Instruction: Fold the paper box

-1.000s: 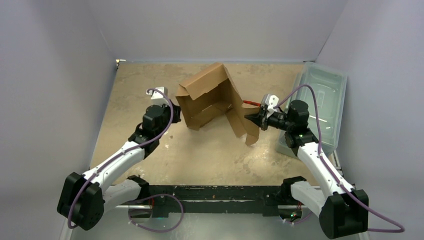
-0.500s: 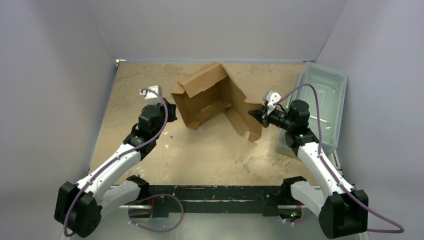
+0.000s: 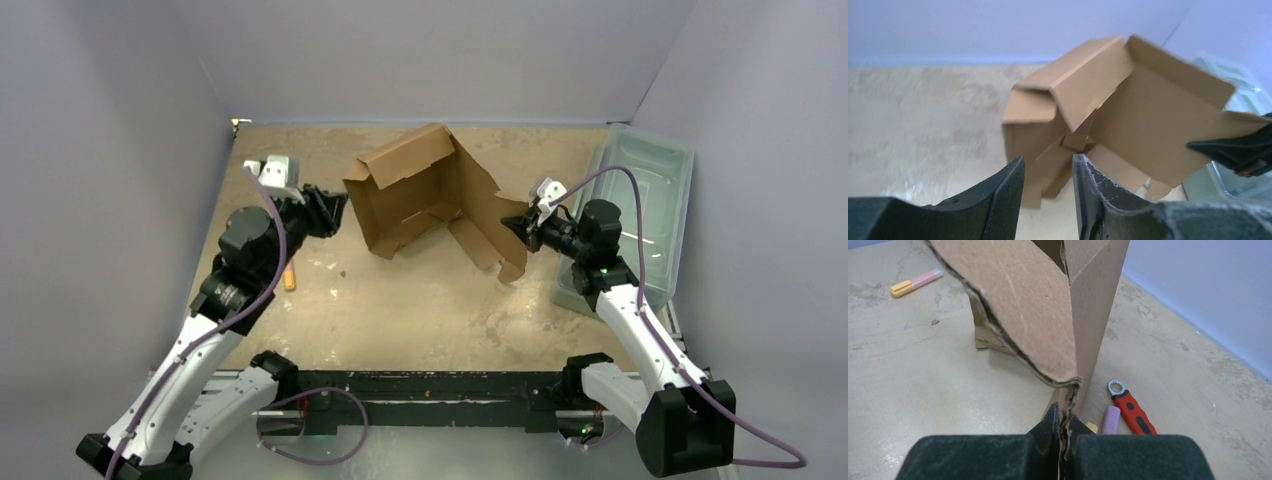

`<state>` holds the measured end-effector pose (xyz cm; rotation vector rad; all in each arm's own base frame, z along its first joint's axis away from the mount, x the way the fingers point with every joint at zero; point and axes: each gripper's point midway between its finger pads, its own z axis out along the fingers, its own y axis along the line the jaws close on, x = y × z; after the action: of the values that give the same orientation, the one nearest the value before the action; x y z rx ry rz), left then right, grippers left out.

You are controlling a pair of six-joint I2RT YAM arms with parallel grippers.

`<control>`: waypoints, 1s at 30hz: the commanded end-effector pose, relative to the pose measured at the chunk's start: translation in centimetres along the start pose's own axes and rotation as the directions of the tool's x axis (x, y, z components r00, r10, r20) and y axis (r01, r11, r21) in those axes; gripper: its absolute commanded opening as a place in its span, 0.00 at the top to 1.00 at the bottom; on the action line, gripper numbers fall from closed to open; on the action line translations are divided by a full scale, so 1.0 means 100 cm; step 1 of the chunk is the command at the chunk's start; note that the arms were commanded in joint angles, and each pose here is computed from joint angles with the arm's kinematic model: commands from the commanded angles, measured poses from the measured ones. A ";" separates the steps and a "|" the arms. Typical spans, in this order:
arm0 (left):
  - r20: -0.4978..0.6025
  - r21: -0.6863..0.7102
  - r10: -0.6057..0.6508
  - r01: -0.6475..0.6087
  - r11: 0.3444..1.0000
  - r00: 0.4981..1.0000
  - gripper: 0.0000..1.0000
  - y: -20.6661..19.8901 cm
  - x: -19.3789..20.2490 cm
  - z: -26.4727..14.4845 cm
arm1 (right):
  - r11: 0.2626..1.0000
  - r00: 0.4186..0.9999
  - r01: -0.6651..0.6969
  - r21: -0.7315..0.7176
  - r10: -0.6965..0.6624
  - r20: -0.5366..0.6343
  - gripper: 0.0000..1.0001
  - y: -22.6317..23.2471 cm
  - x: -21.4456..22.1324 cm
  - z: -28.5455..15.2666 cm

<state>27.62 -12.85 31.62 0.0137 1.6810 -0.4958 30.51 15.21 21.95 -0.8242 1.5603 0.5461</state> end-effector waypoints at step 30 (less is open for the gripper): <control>0.038 -0.083 0.998 -0.995 -0.055 -0.059 0.13 -0.056 0.015 0.109 | 1.000 0.999 0.015 -0.019 -0.014 0.035 1.00 -0.005 -0.017 0.006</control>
<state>34.30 -23.84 27.24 1.3234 1.1115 0.5241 30.92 15.36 20.96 -0.8209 1.5894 0.5667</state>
